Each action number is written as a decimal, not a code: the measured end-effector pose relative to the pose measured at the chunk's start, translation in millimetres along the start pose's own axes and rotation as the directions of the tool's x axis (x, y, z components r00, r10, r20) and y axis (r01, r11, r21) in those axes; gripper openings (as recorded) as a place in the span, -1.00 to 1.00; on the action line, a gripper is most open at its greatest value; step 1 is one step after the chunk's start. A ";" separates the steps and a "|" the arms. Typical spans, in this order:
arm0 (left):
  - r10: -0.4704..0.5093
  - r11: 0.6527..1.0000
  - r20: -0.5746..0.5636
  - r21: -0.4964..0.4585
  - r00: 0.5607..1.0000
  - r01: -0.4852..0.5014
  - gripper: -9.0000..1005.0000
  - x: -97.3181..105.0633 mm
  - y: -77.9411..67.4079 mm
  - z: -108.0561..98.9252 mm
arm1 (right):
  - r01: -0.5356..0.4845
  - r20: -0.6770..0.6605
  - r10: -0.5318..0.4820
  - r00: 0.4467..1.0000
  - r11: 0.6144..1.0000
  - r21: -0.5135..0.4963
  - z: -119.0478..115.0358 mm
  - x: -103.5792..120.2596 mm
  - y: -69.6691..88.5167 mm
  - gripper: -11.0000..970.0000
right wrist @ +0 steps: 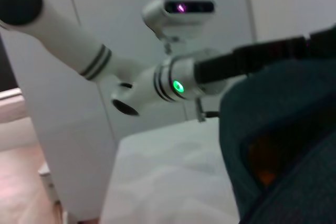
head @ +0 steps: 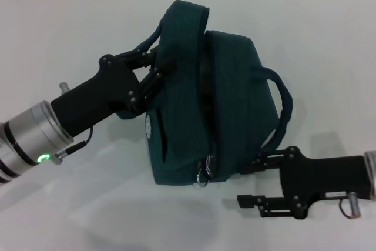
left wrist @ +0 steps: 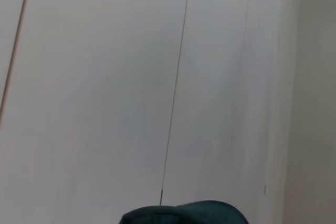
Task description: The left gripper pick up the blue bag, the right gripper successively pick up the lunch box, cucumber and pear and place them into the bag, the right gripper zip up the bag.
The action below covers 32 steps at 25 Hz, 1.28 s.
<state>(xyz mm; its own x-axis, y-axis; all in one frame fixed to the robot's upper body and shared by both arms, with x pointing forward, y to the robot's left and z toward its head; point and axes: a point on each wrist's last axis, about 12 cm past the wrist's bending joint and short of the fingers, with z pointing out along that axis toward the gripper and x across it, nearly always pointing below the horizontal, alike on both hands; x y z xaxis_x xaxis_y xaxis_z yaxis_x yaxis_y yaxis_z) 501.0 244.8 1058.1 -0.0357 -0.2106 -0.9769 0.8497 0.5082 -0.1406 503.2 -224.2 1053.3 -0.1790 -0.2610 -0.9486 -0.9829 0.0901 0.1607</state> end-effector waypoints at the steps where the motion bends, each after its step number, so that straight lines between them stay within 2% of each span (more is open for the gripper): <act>1: -0.001 1.000 0.001 0.001 1.000 0.001 -0.42 0.0 -0.1 0.4 | 0.001 -0.006 -0.001 1.000 1.000 0.006 2.1 0.8 -0.5 0.19; 8: -0.003 1.000 0.008 0.005 1.000 0.003 -0.40 -0.2 -1.0 2.2 | 0.003 -0.012 -0.002 1.000 0.999 0.032 8.7 0.8 -4.2 0.19; 13: -0.005 1.000 0.009 0.004 1.000 0.005 -0.39 0.3 -1.6 1.6 | 0.012 -0.026 -0.012 1.000 1.000 -0.002 15.1 0.8 -0.7 0.19; 18: -0.006 1.000 0.008 -0.002 1.000 0.006 -0.38 0.8 -1.7 -0.5 | 0.047 0.084 -0.051 0.995 0.998 0.046 -2.7 -6.2 1.4 0.19; 24: -0.008 1.000 0.009 -0.005 1.000 0.008 -0.37 0.5 -1.3 -1.3 | 0.145 0.260 -0.165 0.951 0.985 0.094 -32.8 -11.6 17.8 0.16; 29: -0.009 1.000 0.008 -0.004 1.000 0.009 -0.36 0.6 -1.4 -1.9 | 0.138 0.268 -0.139 0.953 0.990 0.023 -51.3 -11.6 26.8 0.15; 30: -0.008 1.000 0.008 -0.004 1.000 0.008 -0.35 0.6 -1.5 -2.0 | 0.138 0.268 -0.139 0.953 0.990 0.023 -51.3 -11.6 26.8 0.14; 32: -0.008 1.000 0.007 -0.003 1.000 0.008 -0.35 0.6 -1.4 -1.9 | 0.102 0.213 -0.090 0.973 0.994 -0.043 -49.8 -9.1 27.3 0.14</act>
<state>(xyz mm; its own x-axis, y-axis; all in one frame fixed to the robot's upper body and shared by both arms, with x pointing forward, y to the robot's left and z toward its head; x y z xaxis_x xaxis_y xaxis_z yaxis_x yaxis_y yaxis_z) 498.8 245.5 1057.5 -0.0384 -0.2205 -0.9746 0.8477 0.5093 -0.1486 475.8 -267.2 1079.9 -0.0762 -0.0578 -0.9954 -0.9969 0.0220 0.0750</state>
